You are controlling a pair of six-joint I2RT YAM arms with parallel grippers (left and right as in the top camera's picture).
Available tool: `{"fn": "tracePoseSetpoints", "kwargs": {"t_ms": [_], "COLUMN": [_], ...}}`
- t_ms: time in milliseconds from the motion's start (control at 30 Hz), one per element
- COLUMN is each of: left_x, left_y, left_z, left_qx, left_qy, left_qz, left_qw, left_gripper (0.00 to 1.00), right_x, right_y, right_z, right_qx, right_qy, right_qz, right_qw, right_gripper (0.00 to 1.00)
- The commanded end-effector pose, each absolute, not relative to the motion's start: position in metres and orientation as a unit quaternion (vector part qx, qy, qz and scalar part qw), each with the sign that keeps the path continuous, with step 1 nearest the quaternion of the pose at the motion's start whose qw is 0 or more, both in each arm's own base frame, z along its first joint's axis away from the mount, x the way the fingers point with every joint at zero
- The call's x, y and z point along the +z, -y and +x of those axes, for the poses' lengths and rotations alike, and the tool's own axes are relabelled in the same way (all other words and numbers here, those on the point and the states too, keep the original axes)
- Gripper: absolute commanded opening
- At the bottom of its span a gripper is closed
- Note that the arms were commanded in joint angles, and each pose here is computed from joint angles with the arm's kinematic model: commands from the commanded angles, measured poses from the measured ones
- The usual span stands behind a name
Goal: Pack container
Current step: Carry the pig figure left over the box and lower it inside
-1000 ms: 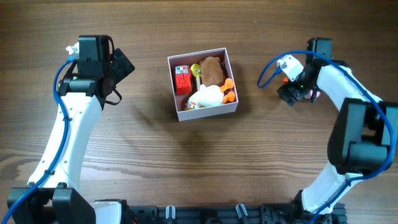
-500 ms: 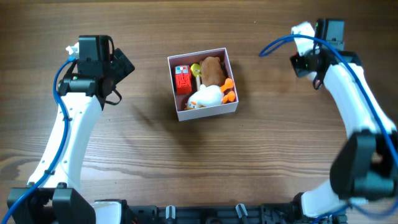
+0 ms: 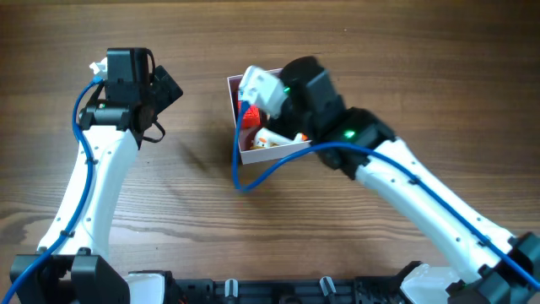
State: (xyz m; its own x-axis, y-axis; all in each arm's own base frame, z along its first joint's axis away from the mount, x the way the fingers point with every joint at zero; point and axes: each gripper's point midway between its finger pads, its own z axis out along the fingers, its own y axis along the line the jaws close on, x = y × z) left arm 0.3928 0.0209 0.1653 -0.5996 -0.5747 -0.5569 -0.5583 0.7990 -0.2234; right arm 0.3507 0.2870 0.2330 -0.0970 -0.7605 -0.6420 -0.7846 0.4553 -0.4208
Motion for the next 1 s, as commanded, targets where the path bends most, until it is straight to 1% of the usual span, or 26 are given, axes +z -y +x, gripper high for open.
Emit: {"fn": "tracePoseSetpoints", "kwargs": {"t_ms": [0, 200, 267, 367, 400, 433, 467, 500, 533, 633, 700, 733, 767, 800, 833, 967], "left_x": [0.17, 0.17, 0.17, 0.17, 0.17, 0.17, 0.17, 0.17, 0.17, 0.17, 0.17, 0.17, 0.17, 0.17, 0.17, 0.17], "left_y": [-0.022, -0.022, -0.022, -0.022, -0.022, -0.022, -0.022, -0.022, -0.022, -0.022, -0.022, -0.022, -0.022, -0.022, -0.022, -0.022], "left_z": [0.393, 0.393, 0.393, 0.393, 0.393, 0.393, 0.393, 0.393, 0.393, 0.393, 0.393, 0.393, 0.393, 0.393, 0.393, 0.393], "left_qx": [-0.018, -0.018, -0.018, -0.018, -0.018, -0.018, -0.018, -0.018, -0.018, -0.018, -0.018, -0.018, -0.018, -0.018, -0.018, -0.018], "left_qy": [-0.89, -0.89, -0.89, -0.89, -0.89, -0.89, -0.89, -0.89, -0.89, -0.89, -0.89, -0.89, -0.89, -0.89, -0.89, -0.89], "left_qz": [-0.322, -0.322, -0.322, -0.322, -0.322, -0.322, -0.322, -0.322, -0.322, -0.322, -0.322, -0.322, -0.322, -0.322, -0.322, -0.322], "left_qw": [0.321, 0.321, 0.321, 0.321, 0.321, 0.321, 0.321, 0.321, 0.321, 0.321, 0.321, 0.321, 0.321, 0.321, 0.321, 0.321], "left_gripper": [1.0, 1.0, 1.0, 1.0, 1.0, 1.0, 1.0, 1.0, 1.0, 1.0, 1.0, 1.0, 1.0, 1.0, 1.0, 1.0], "right_x": [0.199, 0.13, 0.119, 0.116, 0.116, 0.116, 0.116, 0.116, 0.117, 0.118, 0.123, 0.13, 0.135, 0.138, 0.139, 0.13], "right_y": [-0.315, -0.334, -0.335, -0.335, -0.335, -0.334, -0.333, -0.332, -0.331, -0.321, -0.319, -0.319, -0.318, -0.318, -0.317, -0.311], "right_z": [0.345, 0.35, 0.351, 0.351, 0.351, 0.352, 0.353, 0.354, 0.355, 0.361, 0.361, 0.36, 0.36, 0.36, 0.359, 0.351], "right_qx": [0.067, 0.089, 0.088, 0.088, 0.087, 0.086, 0.082, 0.078, 0.073, 0.042, 0.038, 0.041, 0.046, 0.05, 0.052, 0.053], "right_qy": [-0.754, -0.769, -0.772, -0.772, -0.772, -0.773, -0.774, -0.775, -0.776, -0.783, -0.783, -0.785, -0.789, -0.794, -0.798, -0.814], "right_qz": [-0.527, -0.543, -0.545, -0.545, -0.545, -0.545, -0.544, -0.542, -0.541, -0.533, -0.531, -0.524, -0.514, -0.505, -0.499, -0.491], "right_qw": [0.387, 0.324, 0.316, 0.314, 0.313, 0.313, 0.314, 0.315, 0.315, 0.318, 0.322, 0.327, 0.333, 0.334, 0.333, 0.307], "right_gripper": [0.04, 0.04, 0.04, 0.04, 0.27, 0.46, 0.6, 0.7, 0.74, 0.76, 0.74, 0.64, 0.48, 0.28, 0.05, 0.04]}}
